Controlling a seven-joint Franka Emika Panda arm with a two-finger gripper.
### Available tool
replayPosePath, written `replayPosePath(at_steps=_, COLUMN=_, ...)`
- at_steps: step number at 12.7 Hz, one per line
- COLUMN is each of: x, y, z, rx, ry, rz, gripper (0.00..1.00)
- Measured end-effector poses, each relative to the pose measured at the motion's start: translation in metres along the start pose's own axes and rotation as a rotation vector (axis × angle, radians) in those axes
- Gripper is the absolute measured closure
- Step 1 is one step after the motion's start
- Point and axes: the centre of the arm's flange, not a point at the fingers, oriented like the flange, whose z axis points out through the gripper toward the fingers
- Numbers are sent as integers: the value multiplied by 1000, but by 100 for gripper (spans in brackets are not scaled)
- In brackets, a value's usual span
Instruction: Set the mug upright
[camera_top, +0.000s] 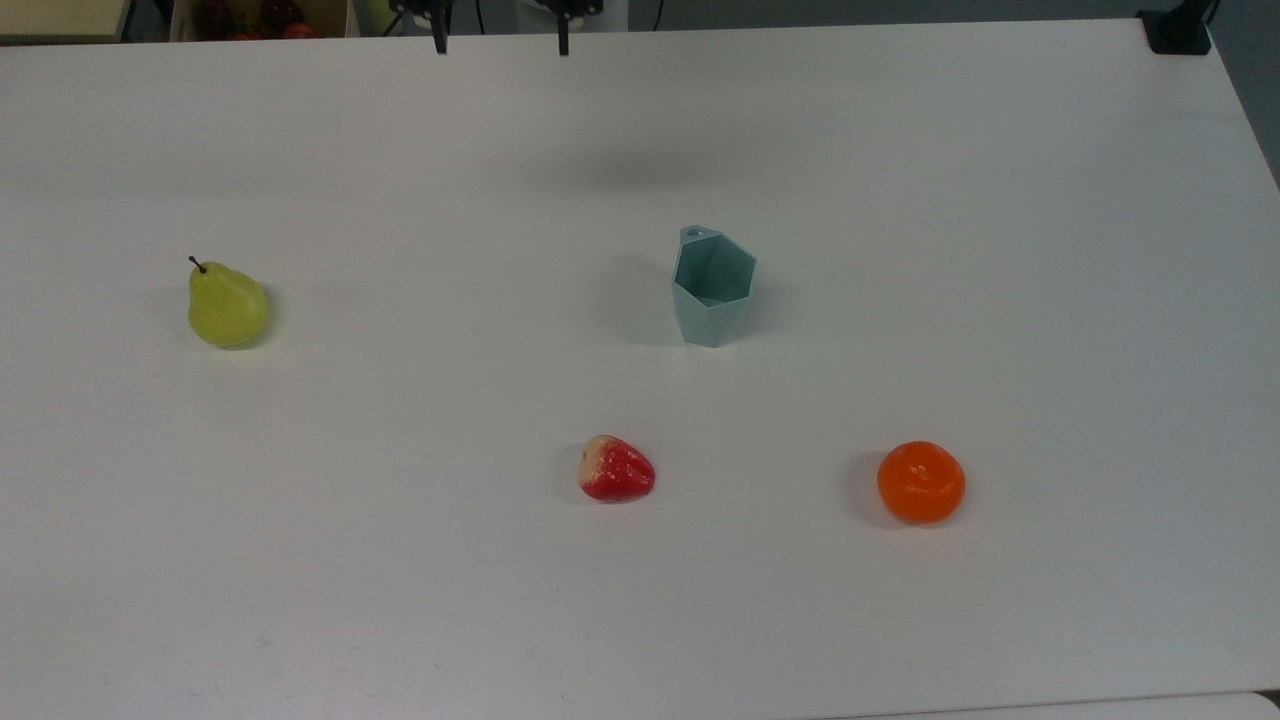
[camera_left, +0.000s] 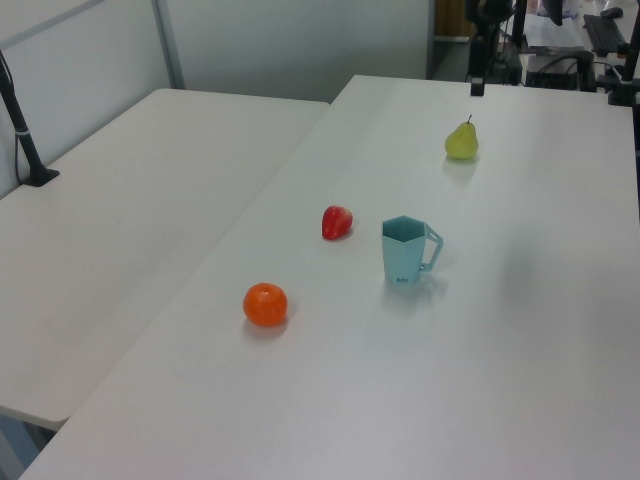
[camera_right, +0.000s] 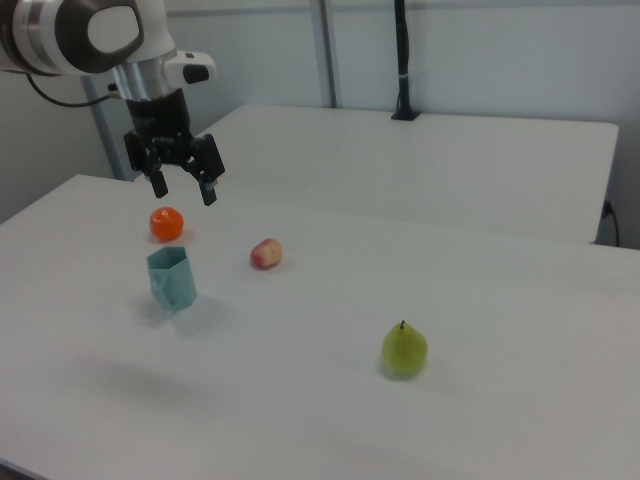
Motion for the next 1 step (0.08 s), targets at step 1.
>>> replayPosePath(at_steps=1, x=-3, y=5, z=-5, rx=7, ry=5, rz=10, gripper=0)
